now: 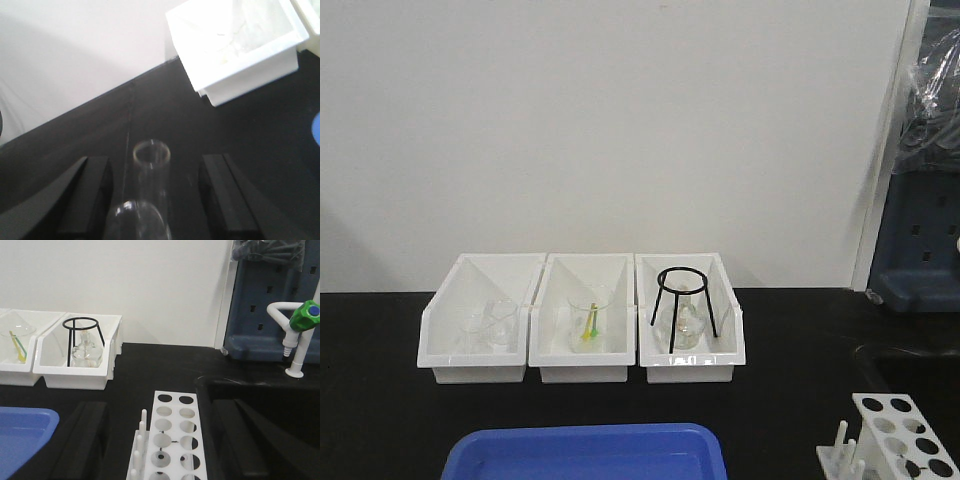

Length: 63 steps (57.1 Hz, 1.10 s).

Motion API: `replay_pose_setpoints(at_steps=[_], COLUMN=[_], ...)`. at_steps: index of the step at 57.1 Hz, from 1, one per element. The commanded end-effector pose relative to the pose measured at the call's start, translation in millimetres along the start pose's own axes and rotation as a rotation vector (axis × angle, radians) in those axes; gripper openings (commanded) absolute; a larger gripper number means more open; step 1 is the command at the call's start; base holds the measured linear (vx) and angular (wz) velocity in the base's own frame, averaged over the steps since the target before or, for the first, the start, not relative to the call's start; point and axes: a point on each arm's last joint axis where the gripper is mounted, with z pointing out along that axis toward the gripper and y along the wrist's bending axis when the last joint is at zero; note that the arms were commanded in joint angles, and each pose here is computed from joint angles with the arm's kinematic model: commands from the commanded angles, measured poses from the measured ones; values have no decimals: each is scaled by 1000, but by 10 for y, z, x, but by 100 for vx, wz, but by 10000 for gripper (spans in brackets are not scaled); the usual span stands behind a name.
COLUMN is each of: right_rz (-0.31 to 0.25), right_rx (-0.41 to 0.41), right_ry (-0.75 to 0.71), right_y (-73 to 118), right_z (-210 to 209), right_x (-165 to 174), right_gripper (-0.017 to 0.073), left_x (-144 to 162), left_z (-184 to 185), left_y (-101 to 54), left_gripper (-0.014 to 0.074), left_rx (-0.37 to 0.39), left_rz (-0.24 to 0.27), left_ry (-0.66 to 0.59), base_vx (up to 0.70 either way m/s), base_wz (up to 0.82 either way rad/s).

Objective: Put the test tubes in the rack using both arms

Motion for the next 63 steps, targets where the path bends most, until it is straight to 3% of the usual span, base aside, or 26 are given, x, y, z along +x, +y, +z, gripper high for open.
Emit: replay_pose_setpoints(at_steps=[1,24,39,63], right_rz=[-7,-8,-8,-8], right_rx=[1,1,1,1], right_ry=[-82,-83,-83,-94], right_y=[-8,-8,-8,-8], right_z=[5,5,5,4], right_x=[-160,-161,-161,-171], right_gripper=[496,496,496,495], left_x=[-189,-135,-101,-104], left_z=[105,298,293,294], left_y=[90,58,127,120], left_gripper=[509,509,504,382], left_rx=[-66,-64,-139,-131], left_rz=[-5,-11,-74,-74], left_ry=[-118,-92,-59,-62], base_vx=[0,0,0,0], base_wz=[0,0,0,0])
